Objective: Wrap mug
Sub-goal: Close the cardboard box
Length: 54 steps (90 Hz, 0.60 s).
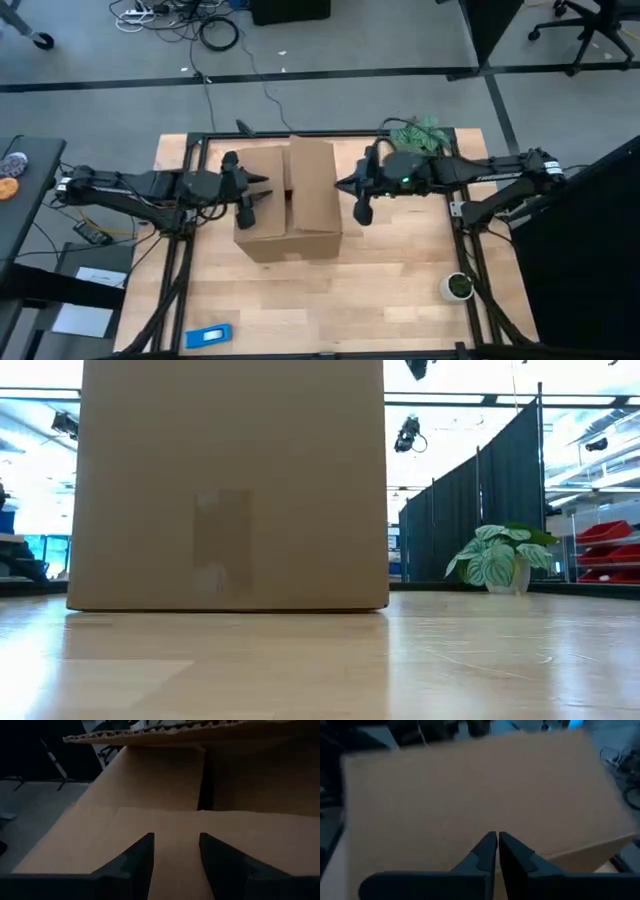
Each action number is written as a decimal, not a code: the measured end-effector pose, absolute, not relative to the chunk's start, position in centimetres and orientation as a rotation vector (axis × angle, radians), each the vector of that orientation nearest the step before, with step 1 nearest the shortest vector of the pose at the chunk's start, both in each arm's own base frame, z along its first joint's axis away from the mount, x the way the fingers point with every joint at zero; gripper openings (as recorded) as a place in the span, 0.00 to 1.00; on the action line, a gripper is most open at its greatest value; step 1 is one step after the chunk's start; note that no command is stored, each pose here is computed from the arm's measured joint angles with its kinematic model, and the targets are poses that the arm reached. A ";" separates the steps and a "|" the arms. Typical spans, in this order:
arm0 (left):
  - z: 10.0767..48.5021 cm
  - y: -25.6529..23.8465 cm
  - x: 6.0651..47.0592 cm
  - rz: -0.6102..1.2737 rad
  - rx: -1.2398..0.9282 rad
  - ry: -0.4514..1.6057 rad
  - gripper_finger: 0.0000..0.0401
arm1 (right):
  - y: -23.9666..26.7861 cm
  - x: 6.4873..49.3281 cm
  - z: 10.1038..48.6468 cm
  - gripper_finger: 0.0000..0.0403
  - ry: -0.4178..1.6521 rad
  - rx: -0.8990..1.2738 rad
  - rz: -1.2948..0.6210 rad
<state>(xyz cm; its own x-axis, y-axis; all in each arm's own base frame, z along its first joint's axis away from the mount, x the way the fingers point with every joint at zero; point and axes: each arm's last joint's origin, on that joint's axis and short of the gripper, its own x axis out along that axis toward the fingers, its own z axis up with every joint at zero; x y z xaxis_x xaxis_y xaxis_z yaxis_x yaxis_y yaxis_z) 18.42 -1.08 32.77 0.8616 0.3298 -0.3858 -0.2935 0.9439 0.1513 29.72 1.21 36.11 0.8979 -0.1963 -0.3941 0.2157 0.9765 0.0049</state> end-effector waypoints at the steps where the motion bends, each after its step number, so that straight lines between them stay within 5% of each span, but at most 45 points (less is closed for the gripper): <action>1: 32.8 -1.1 18.4 0.326 0.091 0.420 0.36 | 1.2 29.9 36.0 0.00 0.406 0.048 -0.213; 35: 34.4 -1.3 17.3 0.285 0.108 0.359 0.36 | 1.6 33.2 35.9 0.00 0.226 0.001 -0.033; 54: 34.3 -1.4 17.8 0.283 0.108 0.363 0.36 | 0.7 36.3 32.8 0.00 0.252 0.023 -0.027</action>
